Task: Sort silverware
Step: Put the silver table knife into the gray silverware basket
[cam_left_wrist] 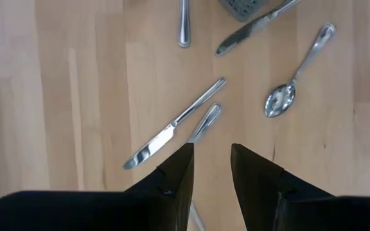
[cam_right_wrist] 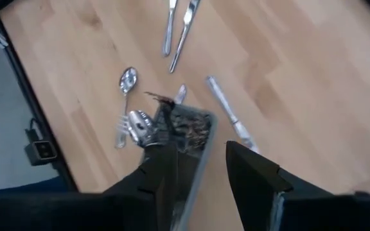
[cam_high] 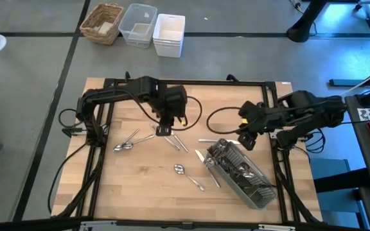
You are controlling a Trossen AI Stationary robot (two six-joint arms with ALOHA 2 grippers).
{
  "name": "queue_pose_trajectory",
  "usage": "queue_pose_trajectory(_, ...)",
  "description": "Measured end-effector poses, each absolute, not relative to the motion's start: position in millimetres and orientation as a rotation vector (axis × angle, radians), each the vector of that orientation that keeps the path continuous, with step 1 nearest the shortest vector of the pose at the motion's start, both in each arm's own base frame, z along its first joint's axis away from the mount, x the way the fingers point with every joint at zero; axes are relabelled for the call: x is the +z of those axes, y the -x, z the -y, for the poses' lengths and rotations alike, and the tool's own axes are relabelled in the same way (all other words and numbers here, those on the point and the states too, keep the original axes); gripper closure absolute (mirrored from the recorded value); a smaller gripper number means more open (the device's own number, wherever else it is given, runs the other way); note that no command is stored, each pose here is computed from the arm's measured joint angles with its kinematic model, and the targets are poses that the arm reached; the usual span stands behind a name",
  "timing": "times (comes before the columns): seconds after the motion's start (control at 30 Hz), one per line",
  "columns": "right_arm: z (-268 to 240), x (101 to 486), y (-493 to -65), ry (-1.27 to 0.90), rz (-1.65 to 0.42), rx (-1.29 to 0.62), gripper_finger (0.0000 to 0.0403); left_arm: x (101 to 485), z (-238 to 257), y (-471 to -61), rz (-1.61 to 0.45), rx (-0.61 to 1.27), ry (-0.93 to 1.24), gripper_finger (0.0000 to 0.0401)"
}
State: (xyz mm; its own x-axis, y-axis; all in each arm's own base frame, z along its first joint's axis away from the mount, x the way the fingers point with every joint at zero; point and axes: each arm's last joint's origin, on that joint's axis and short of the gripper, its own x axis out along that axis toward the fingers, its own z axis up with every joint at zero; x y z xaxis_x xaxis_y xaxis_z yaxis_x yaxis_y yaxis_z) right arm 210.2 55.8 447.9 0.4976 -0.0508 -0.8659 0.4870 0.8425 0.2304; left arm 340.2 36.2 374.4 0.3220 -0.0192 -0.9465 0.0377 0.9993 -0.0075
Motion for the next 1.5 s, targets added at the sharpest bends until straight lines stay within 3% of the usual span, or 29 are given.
queue_pose_trajectory(0.33, -72, 445, -212, -0.500, -0.962, -0.424, 0.0269, 343, -73, -343, -1.139, -0.267, 0.095, 0.0304)
queue_pose_trajectory(0.63, -69, 446, -212, -0.403, -0.864, -0.524, 0.0269, 266, -72, -373, -0.975, -0.260, 0.042, 0.0304)
queue_pose_trajectory(1.03, -68, 447, -212, -0.287, -0.855, -0.517, 0.0269, 210, -49, -415, -0.556, -0.225, -0.131, 0.0304)
queue_pose_trajectory(1.5, -68, 446, -212, -0.281, -0.864, -0.504, 0.0269, 124, -42, -431, -0.759, -0.143, -0.063, 0.0235)
